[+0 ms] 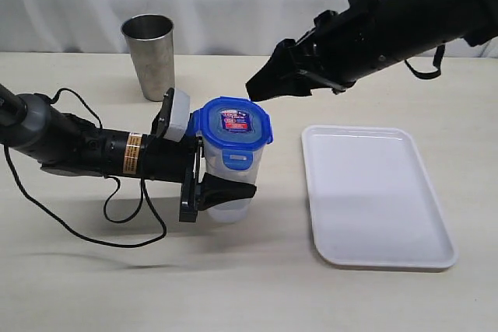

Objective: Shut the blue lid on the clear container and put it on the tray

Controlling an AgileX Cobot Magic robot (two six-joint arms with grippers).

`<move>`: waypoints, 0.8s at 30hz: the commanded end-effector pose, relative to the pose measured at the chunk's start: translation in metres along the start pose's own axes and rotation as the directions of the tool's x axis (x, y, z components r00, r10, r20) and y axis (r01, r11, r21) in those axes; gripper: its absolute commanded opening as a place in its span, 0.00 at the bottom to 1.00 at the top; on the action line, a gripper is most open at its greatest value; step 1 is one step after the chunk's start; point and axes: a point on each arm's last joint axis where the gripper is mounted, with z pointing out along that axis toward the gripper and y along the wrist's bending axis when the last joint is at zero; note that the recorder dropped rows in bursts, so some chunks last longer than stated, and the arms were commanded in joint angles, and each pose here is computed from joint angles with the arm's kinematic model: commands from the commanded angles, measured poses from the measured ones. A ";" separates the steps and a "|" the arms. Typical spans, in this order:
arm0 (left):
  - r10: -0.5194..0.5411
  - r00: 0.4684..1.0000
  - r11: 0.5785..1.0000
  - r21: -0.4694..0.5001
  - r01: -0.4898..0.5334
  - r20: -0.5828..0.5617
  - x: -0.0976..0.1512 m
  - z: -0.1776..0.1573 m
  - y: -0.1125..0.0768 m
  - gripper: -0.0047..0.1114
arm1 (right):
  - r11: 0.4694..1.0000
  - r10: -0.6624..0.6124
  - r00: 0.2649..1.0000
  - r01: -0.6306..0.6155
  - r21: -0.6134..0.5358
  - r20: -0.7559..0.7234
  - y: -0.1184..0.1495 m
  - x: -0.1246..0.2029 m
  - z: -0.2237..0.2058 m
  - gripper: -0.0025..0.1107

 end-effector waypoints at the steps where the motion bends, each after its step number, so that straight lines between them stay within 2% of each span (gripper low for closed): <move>1: 0.004 1.000 1.000 0.003 -0.004 -0.006 -0.002 0.001 0.000 0.04 | 0.966 -0.256 0.967 0.257 -0.019 0.010 0.023 -0.001 -0.016 0.51; 4: 0.004 1.000 1.000 0.001 -0.004 -0.006 -0.002 0.001 0.001 0.04 | 0.887 -0.462 0.885 0.462 -0.020 -0.046 0.048 0.004 -0.016 0.44; 6: 0.004 1.000 1.000 0.001 -0.004 -0.006 -0.002 0.001 0.001 0.04 | 0.808 -0.585 0.803 0.589 0.001 -0.109 0.064 0.009 -0.011 0.44; 9: 0.004 1.000 1.000 0.001 -0.004 -0.006 -0.002 0.001 0.001 0.04 | 0.720 -0.672 0.711 0.693 0.046 -0.205 0.083 0.015 0.004 0.44; 15: 0.005 1.000 1.000 0.003 -0.005 -0.007 -0.002 0.001 0.001 0.04 | 0.555 -0.733 0.576 0.814 0.172 -0.363 0.096 0.023 0.027 0.43; 17: 0.005 1.000 1.000 0.003 -0.005 -0.007 -0.002 0.001 0.001 0.04 | 0.529 -0.738 0.558 0.828 0.188 -0.380 0.098 0.023 0.031 0.43; 24: 0.005 1.000 1.000 0.003 -0.005 -0.007 -0.002 0.001 0.001 0.04 | 0.548 -0.716 0.550 0.824 0.143 -0.430 0.089 0.030 0.053 0.43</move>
